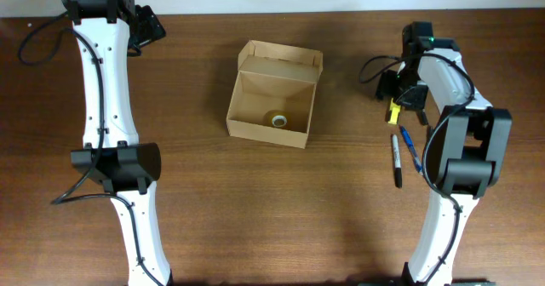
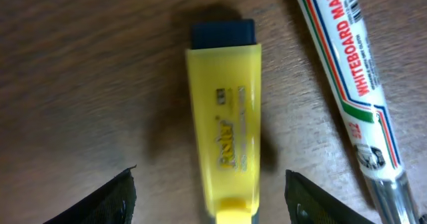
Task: Pack container
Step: 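Grasp the yellow highlighter with the right gripper, then lower the highlighter into the box and open the right gripper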
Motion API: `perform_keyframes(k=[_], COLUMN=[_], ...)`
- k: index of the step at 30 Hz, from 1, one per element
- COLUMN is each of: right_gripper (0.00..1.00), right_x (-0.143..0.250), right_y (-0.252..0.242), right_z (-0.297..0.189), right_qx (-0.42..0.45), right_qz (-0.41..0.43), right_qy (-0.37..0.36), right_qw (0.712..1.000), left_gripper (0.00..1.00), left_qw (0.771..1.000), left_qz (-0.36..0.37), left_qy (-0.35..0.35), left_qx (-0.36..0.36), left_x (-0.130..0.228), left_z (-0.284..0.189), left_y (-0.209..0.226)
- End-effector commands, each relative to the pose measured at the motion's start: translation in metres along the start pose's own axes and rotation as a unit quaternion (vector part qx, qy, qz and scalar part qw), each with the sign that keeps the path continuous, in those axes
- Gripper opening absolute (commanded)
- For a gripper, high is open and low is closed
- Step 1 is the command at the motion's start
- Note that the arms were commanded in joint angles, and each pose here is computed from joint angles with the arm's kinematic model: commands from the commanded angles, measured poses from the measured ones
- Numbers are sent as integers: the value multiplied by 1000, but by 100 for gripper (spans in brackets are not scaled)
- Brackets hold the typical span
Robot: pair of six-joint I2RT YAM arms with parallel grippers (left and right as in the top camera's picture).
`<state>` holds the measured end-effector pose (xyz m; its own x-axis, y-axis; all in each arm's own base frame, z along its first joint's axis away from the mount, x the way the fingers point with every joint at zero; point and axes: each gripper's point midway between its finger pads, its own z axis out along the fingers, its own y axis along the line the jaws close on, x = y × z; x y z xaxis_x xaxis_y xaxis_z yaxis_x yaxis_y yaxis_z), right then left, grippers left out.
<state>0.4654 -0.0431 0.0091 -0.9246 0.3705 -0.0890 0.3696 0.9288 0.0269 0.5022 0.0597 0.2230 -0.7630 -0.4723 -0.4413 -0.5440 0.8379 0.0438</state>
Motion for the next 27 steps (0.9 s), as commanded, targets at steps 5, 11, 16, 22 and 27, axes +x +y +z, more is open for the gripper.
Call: perform_keyframes(k=[5,11,16,22,27], right_gripper=[61,4,4,4,4], right_x=[6,8,12,0,-19], right_y=[-19,-18,4,24,56], right_z=[18,18,14,-20,-90], right_qx=[13,9,-52,-89,-106], right_qz=[21,21,13,-11,-80], right_qy=[24,29,45,18,-56], right_qw=[999,999,998,996,989], left_gripper=[100,100,100,100,100], left_qw=[1000,1000,1000,1000,1000], left_qz=[2,2,2,3,2], left_qy=[-1,-1,-1,-1,-1], left_qx=[-7,-7,-7,-7,-7], left_x=[-2,-2,-2,-2,-2], left_z=[3,3,3,3,3], left_y=[4,4,4,4,4])
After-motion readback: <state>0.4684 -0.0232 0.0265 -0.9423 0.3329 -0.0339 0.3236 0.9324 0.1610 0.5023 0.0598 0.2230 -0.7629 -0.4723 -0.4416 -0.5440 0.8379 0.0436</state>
